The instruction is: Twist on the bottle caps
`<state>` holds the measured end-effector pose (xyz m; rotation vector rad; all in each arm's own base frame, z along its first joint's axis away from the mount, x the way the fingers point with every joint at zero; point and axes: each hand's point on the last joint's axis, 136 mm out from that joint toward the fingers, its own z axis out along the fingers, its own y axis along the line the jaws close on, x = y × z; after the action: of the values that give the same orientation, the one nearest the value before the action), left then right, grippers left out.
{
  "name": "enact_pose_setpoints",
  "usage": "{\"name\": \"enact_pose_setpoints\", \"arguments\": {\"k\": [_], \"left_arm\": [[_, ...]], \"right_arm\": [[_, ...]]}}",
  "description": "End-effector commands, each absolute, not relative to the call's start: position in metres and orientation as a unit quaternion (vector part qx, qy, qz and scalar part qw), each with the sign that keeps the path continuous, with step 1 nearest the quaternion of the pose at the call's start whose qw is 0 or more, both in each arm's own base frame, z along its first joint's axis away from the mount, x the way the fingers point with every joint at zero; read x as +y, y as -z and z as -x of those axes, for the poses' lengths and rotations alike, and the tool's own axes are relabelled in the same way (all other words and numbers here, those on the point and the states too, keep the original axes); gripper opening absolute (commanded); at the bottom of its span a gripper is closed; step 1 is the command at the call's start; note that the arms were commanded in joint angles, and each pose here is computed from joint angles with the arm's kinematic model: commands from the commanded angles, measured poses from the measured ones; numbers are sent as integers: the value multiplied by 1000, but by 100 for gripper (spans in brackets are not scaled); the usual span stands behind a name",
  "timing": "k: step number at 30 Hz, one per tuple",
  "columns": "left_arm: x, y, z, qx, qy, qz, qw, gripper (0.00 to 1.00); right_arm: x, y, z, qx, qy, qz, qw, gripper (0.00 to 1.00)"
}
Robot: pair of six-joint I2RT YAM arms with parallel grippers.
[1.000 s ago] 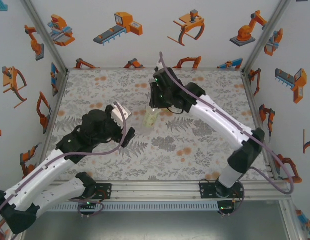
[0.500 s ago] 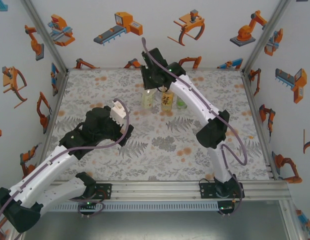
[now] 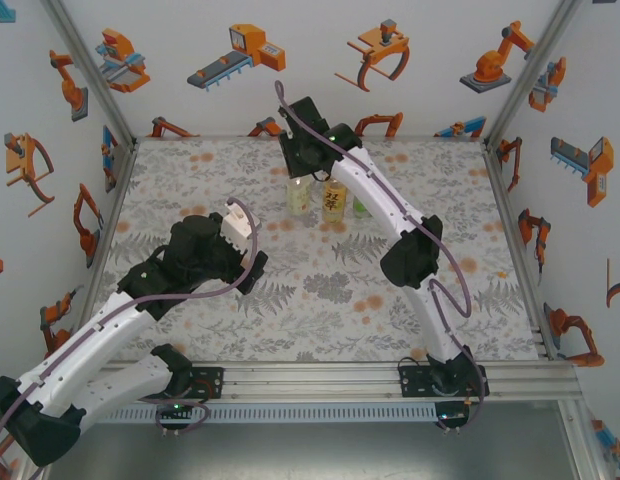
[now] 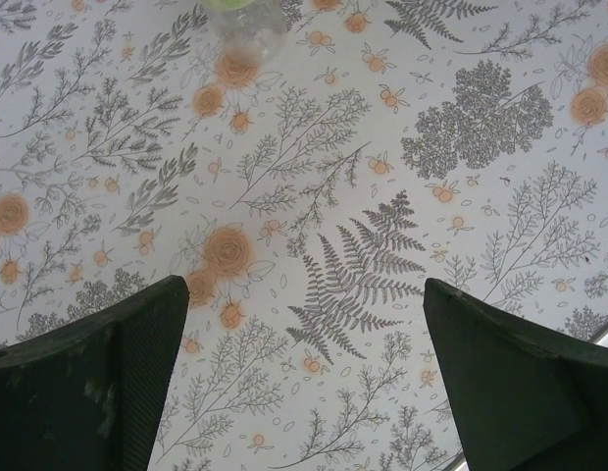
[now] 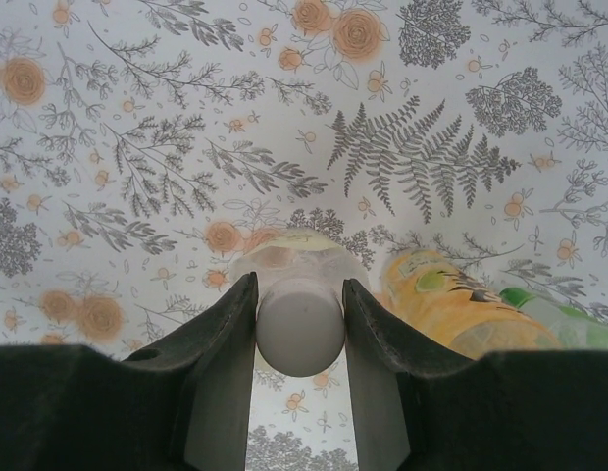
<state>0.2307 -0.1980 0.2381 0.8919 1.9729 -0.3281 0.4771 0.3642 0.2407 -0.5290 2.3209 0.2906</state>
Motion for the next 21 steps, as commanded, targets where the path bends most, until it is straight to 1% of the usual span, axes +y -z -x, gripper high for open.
{"name": "enact_pose_setpoints", "arguments": {"k": [1,2,4,7,11,13,16,21], "left_arm": [[-199,-239,-229,802,145,-357,457,97],[-198,-239,-229,802,144,-355,457,97],[-198,-240,-230,802,143,-355,458,97],[-197,-239,-230,803,140,-353,459,97],[-197,-237,-234,806,137,-345,461,97],[-195,-231,-239,813,126,-337,457,97],[-191,-223,-249,829,107,-315,450,97],[-181,-207,-268,846,58,-280,450,97]], "right_arm": [[368,-236,-479,899,-115,217,362,26],[369,-237,-478,899,-117,218,362,34],[368,-244,-479,896,-120,215,370,44],[365,-265,-479,888,-120,210,392,53],[354,-302,-474,875,-122,205,421,61],[344,-323,-467,870,-123,198,434,66],[324,-344,-456,867,-118,190,445,70],[281,-354,-435,874,-82,174,447,74]]}}
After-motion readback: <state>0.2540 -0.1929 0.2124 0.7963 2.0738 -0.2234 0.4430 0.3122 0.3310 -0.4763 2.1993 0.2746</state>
